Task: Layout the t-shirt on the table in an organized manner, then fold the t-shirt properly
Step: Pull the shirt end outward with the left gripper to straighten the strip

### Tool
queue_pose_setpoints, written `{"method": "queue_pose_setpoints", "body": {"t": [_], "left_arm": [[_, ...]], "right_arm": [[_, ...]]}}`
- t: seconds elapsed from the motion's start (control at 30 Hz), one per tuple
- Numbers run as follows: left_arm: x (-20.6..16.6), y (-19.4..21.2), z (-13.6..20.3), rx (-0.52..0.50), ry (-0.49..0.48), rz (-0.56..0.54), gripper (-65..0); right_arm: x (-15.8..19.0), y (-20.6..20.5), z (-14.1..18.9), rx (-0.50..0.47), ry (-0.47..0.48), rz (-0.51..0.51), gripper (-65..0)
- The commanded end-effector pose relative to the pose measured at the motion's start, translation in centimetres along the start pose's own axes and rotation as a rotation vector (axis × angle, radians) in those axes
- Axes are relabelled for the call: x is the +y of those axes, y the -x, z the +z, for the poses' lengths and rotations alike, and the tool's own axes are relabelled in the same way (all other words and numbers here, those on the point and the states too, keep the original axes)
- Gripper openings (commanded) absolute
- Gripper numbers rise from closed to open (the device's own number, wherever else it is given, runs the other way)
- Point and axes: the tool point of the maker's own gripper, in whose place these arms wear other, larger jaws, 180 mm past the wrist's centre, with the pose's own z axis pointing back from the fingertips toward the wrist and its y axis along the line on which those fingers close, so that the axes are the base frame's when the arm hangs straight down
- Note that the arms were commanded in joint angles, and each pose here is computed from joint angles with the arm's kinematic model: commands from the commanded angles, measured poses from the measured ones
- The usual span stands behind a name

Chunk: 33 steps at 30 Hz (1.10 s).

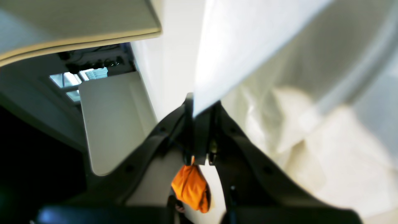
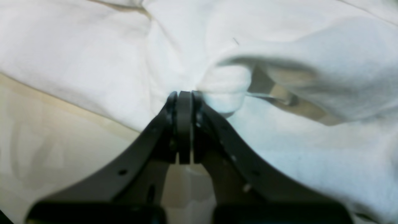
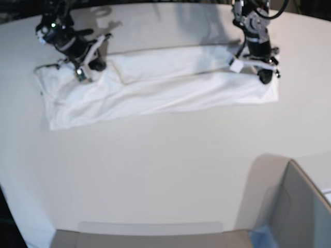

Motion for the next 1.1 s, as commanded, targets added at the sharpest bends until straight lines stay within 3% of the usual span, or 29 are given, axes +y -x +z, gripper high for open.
{"method": "queue_pose_setpoints", "body": {"t": [0.0,0.27,0.5,0.57,1.07], "left_arm": [[0.7,0.2,0.2,0.006,-0.028,-0.006,-65.0],[-1.7,1.1,0.6,0.023,0.034,-0.031,-63.6],[-2.4,1.6,1.0,0.032,0.052,-0.038,-42.0],[-2.4,1.7,1.0,0.034,0.052,-0.038,-38.8],[2.3,5.7,1.4,0.141,-0.063,-0.033,-40.0]], "right_arm": [[0.1,-1.0,0.3,-0.039,-0.011,0.019,-65.0],[0.1,-1.0,0.3,-0.039,-0.011,0.019,-65.0],[0.1,-1.0,0.3,-0.039,-0.011,0.019,-65.0],[0.1,-1.0,0.3,-0.039,-0.011,0.019,-65.0],[0.0,-1.0,0.3,-0.038,-0.009,0.02,-65.0]]}}
